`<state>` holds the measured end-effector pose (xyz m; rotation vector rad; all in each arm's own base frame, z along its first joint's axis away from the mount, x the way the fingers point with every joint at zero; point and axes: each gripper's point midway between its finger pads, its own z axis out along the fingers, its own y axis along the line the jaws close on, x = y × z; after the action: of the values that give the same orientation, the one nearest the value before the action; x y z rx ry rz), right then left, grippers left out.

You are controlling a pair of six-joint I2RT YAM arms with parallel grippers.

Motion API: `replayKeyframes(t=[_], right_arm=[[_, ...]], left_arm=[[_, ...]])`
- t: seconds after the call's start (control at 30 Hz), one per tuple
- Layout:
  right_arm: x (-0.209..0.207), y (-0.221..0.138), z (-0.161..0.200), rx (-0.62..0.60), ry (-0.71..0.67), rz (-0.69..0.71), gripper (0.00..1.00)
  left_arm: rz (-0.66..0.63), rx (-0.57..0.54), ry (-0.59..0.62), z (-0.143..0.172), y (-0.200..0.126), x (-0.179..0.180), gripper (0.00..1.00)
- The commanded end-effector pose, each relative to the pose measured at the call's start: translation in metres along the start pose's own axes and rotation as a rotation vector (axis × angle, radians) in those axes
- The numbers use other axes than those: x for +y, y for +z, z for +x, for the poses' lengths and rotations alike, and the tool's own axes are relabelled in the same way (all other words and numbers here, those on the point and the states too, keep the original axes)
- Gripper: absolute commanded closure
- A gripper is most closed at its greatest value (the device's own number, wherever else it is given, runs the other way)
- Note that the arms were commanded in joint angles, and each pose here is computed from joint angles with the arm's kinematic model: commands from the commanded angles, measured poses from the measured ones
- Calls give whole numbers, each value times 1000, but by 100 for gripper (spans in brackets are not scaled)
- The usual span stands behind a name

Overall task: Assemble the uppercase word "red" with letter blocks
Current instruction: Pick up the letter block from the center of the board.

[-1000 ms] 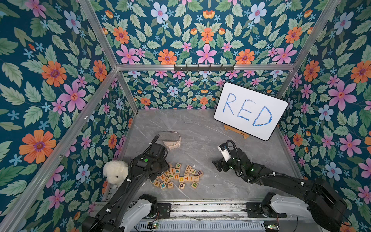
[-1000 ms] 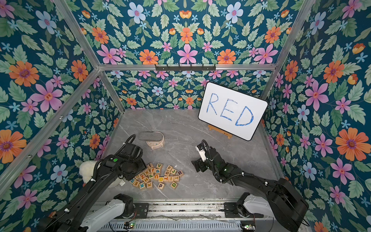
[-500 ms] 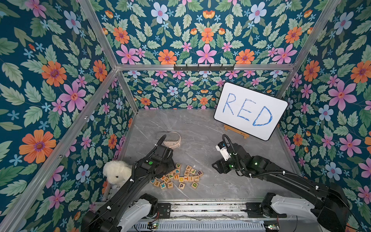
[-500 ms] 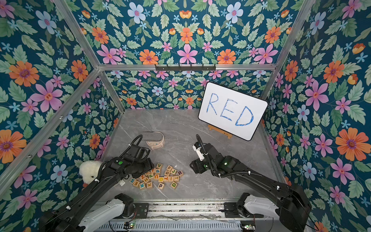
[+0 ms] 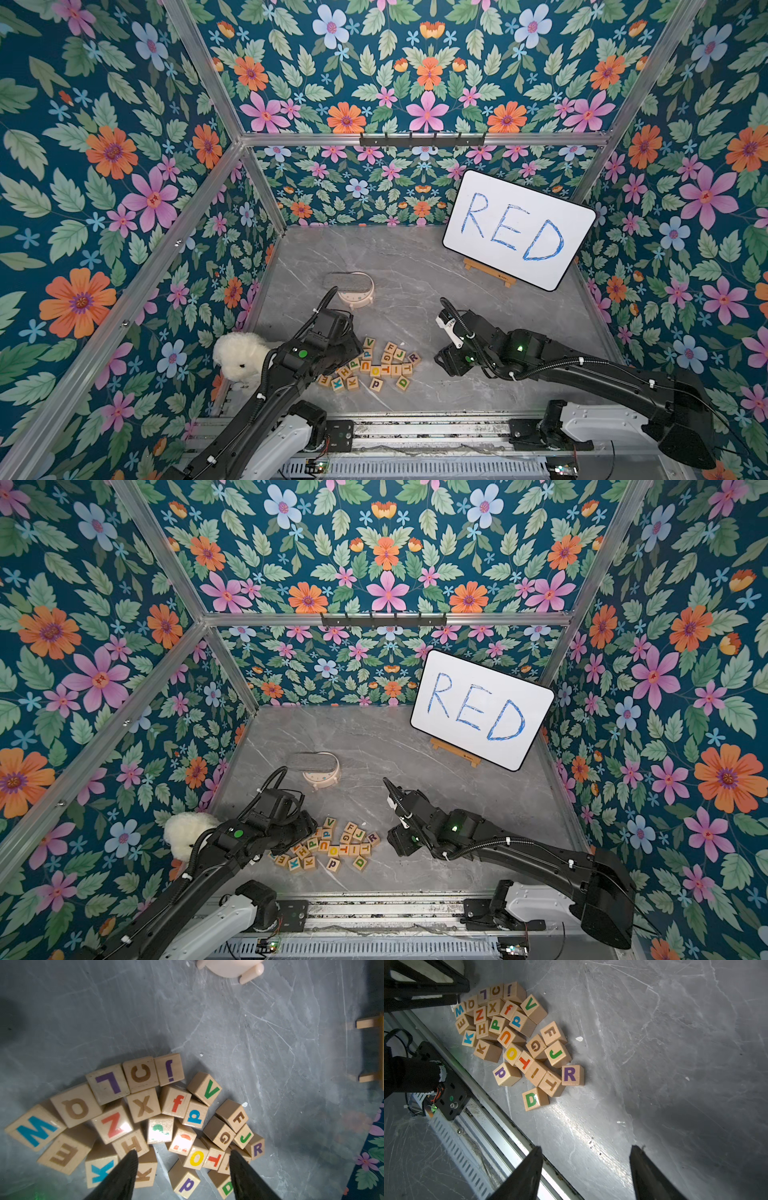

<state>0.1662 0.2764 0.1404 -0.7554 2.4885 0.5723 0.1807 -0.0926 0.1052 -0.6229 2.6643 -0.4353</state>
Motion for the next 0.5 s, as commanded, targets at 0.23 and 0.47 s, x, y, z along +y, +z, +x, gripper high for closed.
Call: replayKeyframes(t=[0.23, 0.47], right_arm=[[0, 10, 2, -9, 5, 24, 37], [-10, 5, 5, -33, 45, 62, 37]], left_arm=[[-139, -13, 73, -7, -16, 19, 36], [-195, -13, 193, -21, -24, 12, 36]])
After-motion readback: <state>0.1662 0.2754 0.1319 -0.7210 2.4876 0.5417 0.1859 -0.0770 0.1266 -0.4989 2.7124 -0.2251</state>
